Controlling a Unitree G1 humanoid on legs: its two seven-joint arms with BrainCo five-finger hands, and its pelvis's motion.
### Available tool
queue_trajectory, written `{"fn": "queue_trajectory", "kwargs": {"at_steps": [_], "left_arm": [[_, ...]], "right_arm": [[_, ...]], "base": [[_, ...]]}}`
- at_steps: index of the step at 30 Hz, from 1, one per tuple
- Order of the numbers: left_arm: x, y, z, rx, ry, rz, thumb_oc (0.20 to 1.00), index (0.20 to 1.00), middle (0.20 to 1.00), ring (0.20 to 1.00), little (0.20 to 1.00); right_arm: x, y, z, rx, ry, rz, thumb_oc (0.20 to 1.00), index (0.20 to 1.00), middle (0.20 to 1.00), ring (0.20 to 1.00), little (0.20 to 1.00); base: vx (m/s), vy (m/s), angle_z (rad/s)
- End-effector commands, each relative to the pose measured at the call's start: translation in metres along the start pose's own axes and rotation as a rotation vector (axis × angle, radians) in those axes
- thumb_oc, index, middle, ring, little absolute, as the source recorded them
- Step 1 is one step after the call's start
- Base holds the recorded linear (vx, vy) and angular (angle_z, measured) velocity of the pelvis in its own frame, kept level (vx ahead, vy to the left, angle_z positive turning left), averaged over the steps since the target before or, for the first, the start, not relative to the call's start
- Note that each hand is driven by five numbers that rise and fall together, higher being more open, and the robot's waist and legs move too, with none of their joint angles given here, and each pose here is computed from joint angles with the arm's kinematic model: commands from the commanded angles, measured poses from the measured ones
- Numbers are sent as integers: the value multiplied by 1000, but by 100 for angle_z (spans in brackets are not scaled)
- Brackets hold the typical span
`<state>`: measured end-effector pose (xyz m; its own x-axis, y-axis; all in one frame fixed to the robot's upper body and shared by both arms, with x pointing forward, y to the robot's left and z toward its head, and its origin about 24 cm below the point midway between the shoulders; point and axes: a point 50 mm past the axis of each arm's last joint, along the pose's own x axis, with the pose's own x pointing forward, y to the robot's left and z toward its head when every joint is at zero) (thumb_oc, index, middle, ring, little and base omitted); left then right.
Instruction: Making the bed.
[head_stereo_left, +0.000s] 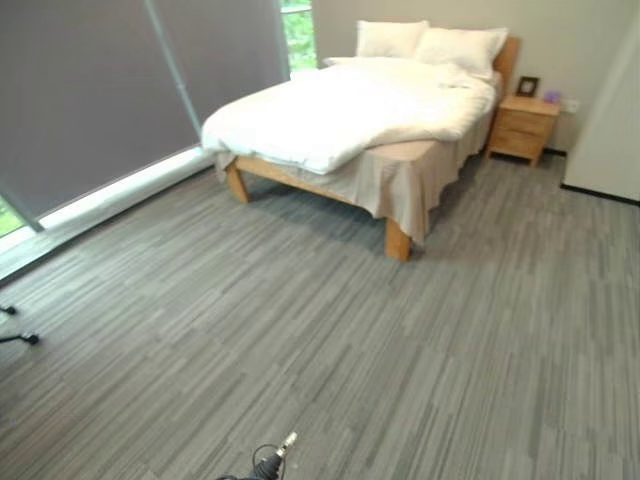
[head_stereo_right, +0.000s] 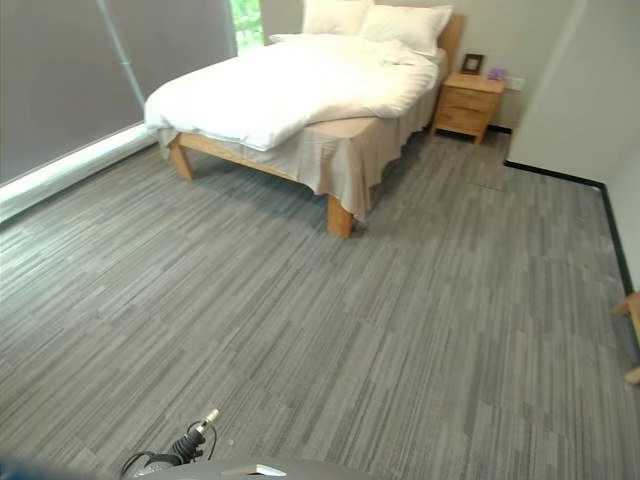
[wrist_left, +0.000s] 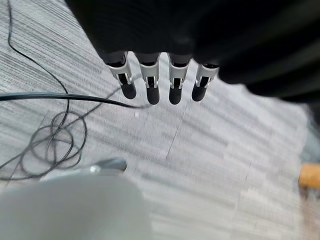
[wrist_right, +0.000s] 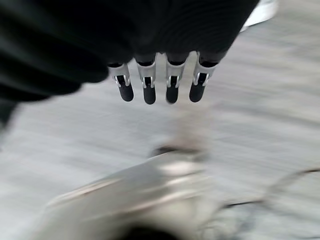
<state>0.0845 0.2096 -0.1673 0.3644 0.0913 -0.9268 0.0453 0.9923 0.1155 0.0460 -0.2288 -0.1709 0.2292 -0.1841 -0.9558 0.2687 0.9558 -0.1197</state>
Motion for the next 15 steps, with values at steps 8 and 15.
{"fn": "queue_trajectory", "kwargs": {"at_steps": [8,15], "left_arm": [[5,-1,73,6,-236,14,1000,1000,1000,1000,1000],[-33,14,190,41,-710,66,1000,1000,1000,1000,1000]], "right_arm": [[-2,30,91,-78,-300,97,1000,1000,1000,1000,1000],[-47,42,195,11,-740,131,1000,1000,1000,1000,1000]], "base": [[-3,1,2],[-28,20,-5]]}}
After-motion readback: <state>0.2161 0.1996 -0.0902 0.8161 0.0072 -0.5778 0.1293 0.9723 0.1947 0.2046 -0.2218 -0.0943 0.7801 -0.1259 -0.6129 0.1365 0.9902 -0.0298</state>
